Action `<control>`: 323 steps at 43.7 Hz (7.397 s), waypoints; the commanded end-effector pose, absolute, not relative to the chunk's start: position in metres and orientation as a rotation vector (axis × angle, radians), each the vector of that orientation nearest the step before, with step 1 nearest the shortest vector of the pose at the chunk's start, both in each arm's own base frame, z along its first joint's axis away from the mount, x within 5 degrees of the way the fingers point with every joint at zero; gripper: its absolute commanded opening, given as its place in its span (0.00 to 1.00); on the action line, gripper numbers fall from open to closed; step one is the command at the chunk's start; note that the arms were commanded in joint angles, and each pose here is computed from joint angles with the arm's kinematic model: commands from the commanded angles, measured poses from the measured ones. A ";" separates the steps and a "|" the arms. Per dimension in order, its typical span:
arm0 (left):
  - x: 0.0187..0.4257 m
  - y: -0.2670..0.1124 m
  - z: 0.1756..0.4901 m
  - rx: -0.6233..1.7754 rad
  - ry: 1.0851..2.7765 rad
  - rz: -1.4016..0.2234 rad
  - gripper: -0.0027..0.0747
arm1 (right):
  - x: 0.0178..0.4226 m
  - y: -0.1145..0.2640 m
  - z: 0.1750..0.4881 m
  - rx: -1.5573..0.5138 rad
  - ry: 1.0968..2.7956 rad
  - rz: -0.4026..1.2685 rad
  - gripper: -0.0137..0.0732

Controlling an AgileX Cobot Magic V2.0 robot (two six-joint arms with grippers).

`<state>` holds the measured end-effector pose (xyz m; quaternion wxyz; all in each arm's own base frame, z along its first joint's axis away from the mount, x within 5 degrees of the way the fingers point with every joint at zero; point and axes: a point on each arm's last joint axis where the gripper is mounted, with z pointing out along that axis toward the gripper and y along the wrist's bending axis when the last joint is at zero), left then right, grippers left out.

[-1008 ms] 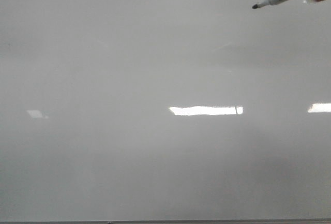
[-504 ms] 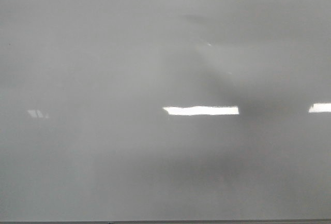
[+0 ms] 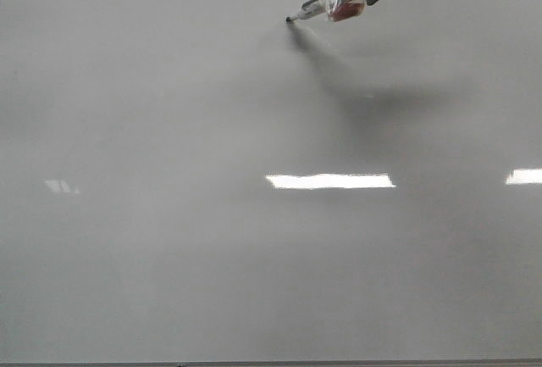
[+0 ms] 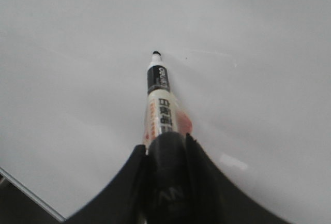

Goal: Write number 7 on whiteboard

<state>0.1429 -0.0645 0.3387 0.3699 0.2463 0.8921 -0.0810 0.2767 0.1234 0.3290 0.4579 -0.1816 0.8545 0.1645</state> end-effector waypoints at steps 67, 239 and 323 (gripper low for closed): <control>0.147 -0.164 0.374 1.597 1.720 -0.611 0.69 | 0.135 0.134 0.360 -1.408 1.984 0.480 0.08; 0.297 0.002 0.243 -0.132 1.954 -0.049 0.47 | 0.132 0.072 0.382 -0.929 2.119 0.242 0.84; 0.100 -0.047 0.390 0.476 1.998 -0.272 0.12 | 0.081 0.039 0.401 -0.468 2.151 0.283 0.35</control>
